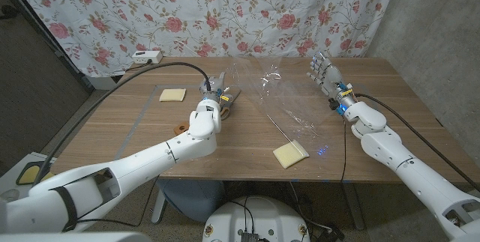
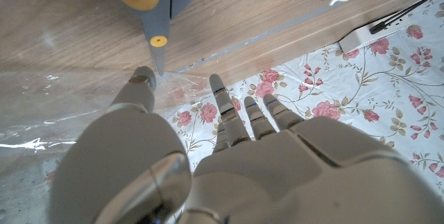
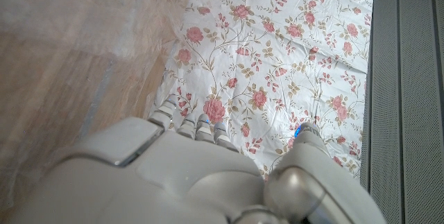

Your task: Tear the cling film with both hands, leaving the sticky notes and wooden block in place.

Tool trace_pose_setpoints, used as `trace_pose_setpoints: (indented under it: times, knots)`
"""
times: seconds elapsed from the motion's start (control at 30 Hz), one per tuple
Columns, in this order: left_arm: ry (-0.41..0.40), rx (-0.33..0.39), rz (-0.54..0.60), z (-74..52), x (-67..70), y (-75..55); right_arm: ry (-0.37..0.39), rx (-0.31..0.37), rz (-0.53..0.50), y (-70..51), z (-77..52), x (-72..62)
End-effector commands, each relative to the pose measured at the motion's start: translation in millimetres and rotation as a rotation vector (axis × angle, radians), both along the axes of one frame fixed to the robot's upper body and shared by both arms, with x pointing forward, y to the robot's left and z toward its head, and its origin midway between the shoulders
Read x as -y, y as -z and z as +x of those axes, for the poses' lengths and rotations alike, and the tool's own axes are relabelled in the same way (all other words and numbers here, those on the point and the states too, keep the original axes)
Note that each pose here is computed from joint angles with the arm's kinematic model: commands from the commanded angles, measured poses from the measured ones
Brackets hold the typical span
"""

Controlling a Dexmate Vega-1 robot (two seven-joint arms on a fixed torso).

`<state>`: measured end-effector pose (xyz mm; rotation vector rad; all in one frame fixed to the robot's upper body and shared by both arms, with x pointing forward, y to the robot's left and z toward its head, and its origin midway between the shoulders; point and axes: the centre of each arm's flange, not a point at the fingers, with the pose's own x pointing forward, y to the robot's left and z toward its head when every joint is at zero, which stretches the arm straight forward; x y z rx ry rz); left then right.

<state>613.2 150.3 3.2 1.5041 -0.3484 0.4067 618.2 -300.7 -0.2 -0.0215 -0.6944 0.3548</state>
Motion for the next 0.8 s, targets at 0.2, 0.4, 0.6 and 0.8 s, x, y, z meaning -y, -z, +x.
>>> trace_pose_setpoints:
  times: [0.2,0.4,0.6,0.8]
  knots:
    - [-0.003,-0.015,-0.013,8.6,6.3,7.6,0.006,0.0,0.01,-2.6,1.4,4.4]
    - [-0.014,-0.031,-0.008,12.1,3.9,11.8,0.006,-0.002,0.011,-0.7,2.2,4.9]
    - [-0.015,-0.041,-0.011,14.0,3.8,14.7,0.005,0.002,0.007,-0.8,2.9,3.7]
    - [-0.012,-0.047,-0.004,15.1,6.1,17.0,0.003,-0.005,0.01,0.0,3.6,2.6]
